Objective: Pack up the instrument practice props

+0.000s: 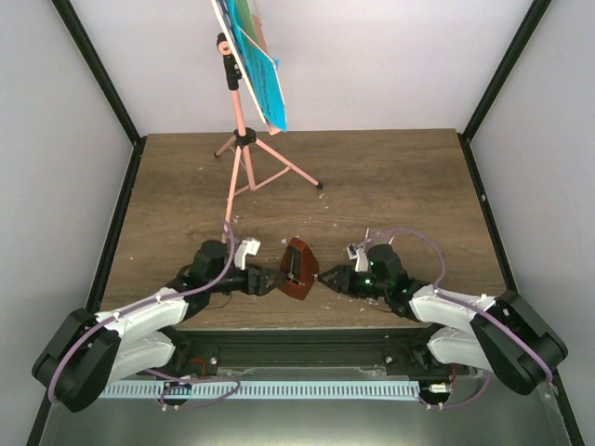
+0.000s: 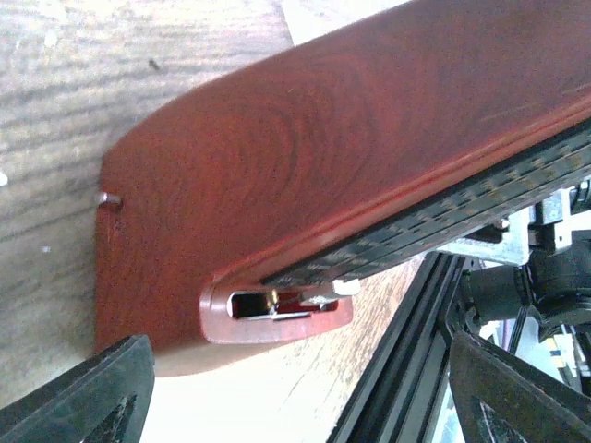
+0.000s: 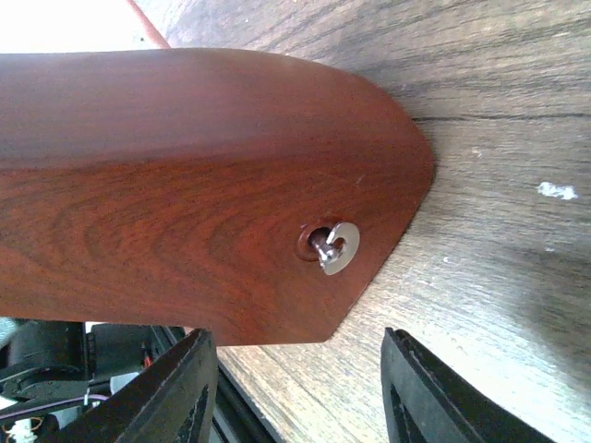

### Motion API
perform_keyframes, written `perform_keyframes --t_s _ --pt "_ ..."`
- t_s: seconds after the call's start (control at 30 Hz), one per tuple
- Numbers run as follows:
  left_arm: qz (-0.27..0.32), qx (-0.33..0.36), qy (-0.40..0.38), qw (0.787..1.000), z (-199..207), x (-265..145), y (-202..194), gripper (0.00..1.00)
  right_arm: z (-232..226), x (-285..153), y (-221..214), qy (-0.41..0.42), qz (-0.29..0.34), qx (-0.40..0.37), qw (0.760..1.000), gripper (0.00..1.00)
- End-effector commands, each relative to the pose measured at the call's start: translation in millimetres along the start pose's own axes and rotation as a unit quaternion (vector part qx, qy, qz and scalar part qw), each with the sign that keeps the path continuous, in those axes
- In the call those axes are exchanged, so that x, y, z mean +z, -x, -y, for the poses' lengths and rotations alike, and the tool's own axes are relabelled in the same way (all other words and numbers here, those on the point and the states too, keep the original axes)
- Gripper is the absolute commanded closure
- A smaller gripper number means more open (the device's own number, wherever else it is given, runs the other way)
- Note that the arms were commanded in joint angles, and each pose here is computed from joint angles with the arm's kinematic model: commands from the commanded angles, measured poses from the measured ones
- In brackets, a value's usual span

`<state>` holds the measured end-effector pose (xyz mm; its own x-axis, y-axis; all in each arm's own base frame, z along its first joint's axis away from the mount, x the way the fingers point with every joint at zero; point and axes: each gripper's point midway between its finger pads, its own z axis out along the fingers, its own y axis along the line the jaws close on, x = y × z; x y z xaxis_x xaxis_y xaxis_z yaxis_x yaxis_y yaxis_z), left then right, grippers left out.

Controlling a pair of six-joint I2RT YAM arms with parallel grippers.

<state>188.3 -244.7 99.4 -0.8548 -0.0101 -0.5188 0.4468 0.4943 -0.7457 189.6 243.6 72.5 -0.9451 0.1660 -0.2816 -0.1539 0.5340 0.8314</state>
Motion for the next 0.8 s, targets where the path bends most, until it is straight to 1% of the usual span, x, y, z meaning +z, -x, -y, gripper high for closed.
perform_keyframes --t_s 0.0,0.1,0.2,0.33,0.47,0.6,0.77 --pt "0.039 0.08 -0.013 0.996 15 -1 27 0.12 -17 4 21 0.01 0.027 -0.035 0.999 0.52" --pt "0.033 0.093 -0.014 0.995 14 2 26 0.12 -17 6 26 0.003 0.03 -0.042 0.999 0.53" --pt "0.027 0.099 -0.025 0.994 16 5 26 0.14 -18 8 29 0.001 0.033 -0.047 0.998 0.53" --pt "0.022 0.097 -0.029 0.995 14 7 22 0.15 -20 10 36 0.001 0.045 -0.057 0.997 0.53" --pt "0.019 0.095 -0.052 0.994 20 9 19 0.15 -25 15 45 0.003 0.051 -0.07 0.996 0.53" --pt "0.002 0.086 -0.075 0.993 27 15 11 0.16 -31 21 51 0.014 0.054 -0.071 0.996 0.53" --pt "-0.013 0.083 -0.074 0.994 29 21 0 0.17 -33 25 58 0.013 0.061 -0.077 0.995 0.53"
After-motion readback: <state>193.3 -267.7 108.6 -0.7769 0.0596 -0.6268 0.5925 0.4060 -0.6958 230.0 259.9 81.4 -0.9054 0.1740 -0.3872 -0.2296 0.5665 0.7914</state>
